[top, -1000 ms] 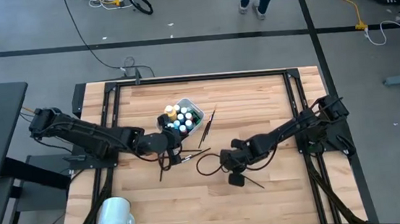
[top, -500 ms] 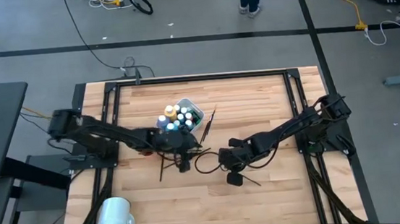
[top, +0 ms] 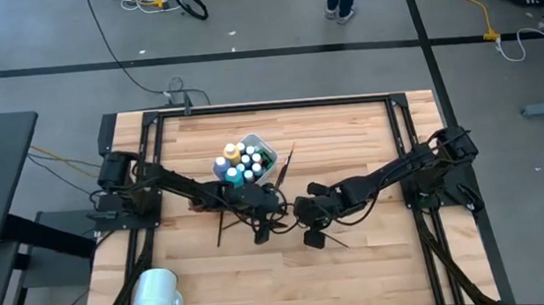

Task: Pick & Place Paint Supplies
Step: Put the black gold paintbrush into the orange cup

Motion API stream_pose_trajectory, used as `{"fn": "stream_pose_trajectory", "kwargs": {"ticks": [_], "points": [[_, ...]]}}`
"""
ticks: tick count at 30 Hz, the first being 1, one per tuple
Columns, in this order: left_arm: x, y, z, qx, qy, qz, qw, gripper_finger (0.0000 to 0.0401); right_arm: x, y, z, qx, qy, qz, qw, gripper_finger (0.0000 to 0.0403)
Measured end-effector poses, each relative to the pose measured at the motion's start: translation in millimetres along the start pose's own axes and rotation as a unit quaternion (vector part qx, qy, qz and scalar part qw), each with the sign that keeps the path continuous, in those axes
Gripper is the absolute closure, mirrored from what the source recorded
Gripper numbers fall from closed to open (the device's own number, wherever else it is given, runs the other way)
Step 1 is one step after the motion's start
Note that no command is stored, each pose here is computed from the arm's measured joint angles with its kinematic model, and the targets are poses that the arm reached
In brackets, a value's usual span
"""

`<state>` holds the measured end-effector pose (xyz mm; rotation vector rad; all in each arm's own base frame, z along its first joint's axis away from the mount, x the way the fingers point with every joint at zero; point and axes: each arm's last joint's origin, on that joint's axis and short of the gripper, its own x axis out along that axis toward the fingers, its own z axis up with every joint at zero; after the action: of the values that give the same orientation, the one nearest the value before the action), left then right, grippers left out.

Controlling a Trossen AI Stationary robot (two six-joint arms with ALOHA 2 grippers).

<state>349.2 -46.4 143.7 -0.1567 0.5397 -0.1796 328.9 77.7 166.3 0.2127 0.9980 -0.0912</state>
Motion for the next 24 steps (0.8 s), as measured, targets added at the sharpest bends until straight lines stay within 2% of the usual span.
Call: {"fn": "stream_pose_trajectory", "kwargs": {"ticks": [8,20,24], "points": [[0,3,1,-0.030,-0.002,0.007,1.000,0.0213,0,-3,14,-0.019,-0.061,0.008,0.998,0.0403],[0,4,-1,-0.050,0.005,0.014,0.999,0.0213,-1,-8,21,-0.051,-0.099,-0.046,0.993,0.0403],[0,5,-1,-0.072,0.001,0.031,0.997,0.0213,-10,-10,28,-0.050,-0.129,-0.046,0.989,0.0403]]}}
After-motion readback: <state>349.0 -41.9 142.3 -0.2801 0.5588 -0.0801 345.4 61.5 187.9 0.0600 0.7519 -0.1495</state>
